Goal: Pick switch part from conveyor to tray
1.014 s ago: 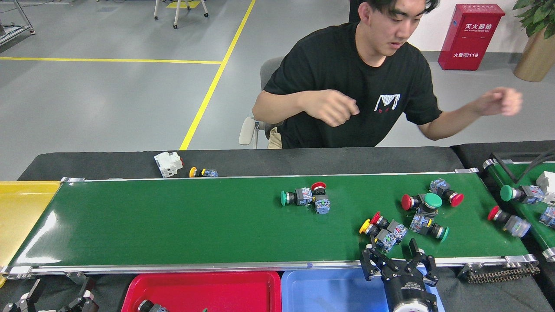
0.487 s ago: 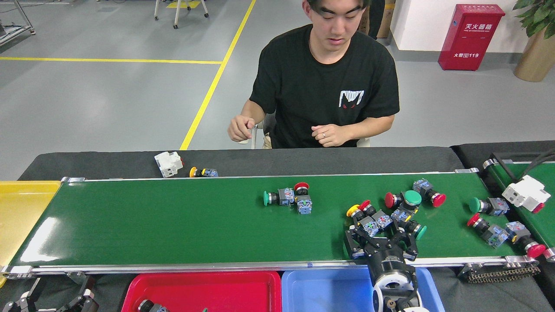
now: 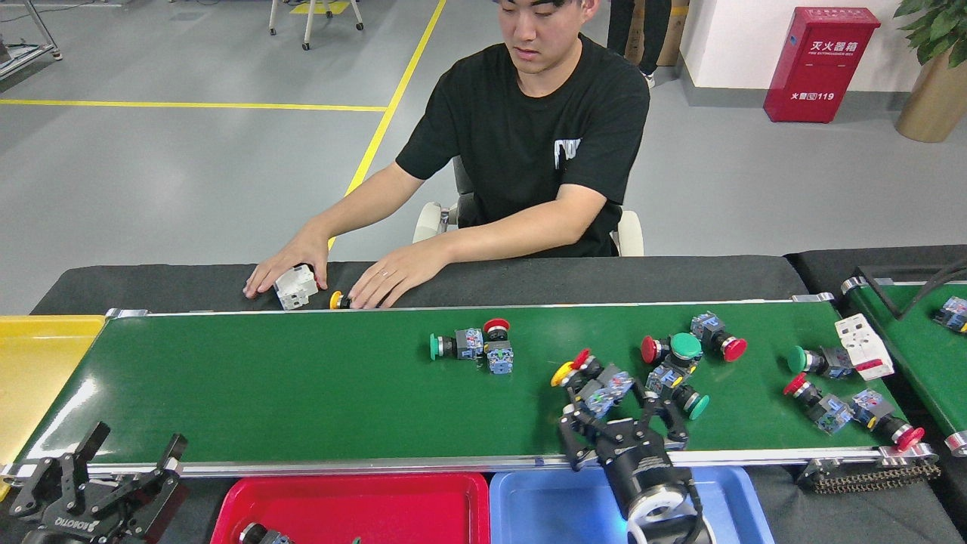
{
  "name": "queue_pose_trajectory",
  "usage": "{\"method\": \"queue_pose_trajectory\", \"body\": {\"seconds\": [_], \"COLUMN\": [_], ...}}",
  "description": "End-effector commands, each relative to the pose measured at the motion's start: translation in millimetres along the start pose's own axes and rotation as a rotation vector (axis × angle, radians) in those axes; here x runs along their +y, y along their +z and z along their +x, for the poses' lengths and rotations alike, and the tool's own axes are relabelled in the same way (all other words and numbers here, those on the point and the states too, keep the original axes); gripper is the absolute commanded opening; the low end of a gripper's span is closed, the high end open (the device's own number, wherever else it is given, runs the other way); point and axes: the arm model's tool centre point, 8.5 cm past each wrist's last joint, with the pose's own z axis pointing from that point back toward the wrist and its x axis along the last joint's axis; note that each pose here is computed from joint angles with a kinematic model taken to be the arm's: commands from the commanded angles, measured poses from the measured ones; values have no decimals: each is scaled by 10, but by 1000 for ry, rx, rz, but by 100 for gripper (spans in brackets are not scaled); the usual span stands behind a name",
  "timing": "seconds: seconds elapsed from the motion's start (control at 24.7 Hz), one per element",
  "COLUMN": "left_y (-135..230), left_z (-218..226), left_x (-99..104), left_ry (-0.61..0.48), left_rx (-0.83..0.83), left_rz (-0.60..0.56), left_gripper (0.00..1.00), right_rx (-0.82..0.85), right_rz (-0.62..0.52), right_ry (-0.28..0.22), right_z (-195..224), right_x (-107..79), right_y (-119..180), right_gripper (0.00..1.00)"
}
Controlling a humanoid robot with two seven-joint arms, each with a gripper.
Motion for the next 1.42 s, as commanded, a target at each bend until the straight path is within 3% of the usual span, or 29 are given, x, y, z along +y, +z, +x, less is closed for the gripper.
{"method": "queue_pose_trajectory", "body": {"seconds": [0.0, 0.12, 0.32, 0.41, 0.53, 0.65, 0.73, 0.85, 1.01, 1.38], "left_y": [-215, -599, -1081, -1142, -1323, -1548, -1764, -1971, -2142, -2198], "left_z": [83, 166, 345, 417, 735, 1011, 1073, 1011, 824, 784], "left_x": [58, 34, 1, -38, -106, -193, -183, -173, -149, -214], "left_ry": [-16, -40, -21, -16, -8, 6, -16, -24, -9, -64], "left_rx": [-76, -194, -293, -318, -406, -450, -412, -354, -299, -326], "left_rz": [5, -38, -68, -83, -107, -144, -164, -176, -174, -154], "left_gripper": [100, 100, 100, 100, 100, 100, 100, 100, 100, 100], "right_rx": [-130, -225, -195, -57, 255, 481, 542, 557, 481, 382], "right_rz": [-67, -56, -69, -101, -124, -134, -112, -104, -80, -23], "right_ry": [14, 22, 18, 6, -46, -39, -40, -30, -19, -18], "right_z": [386, 701, 613, 201, -466, -963, -1120, -1191, -1063, -844], "right_x": [-96, -18, -44, -114, -9, 97, 169, 170, 135, 90], "right_y": [-10, 32, 37, 90, 495, 812, 872, 766, 411, -128], "right_gripper": [99, 100, 100, 100, 100, 100, 100, 100, 100, 100]}}
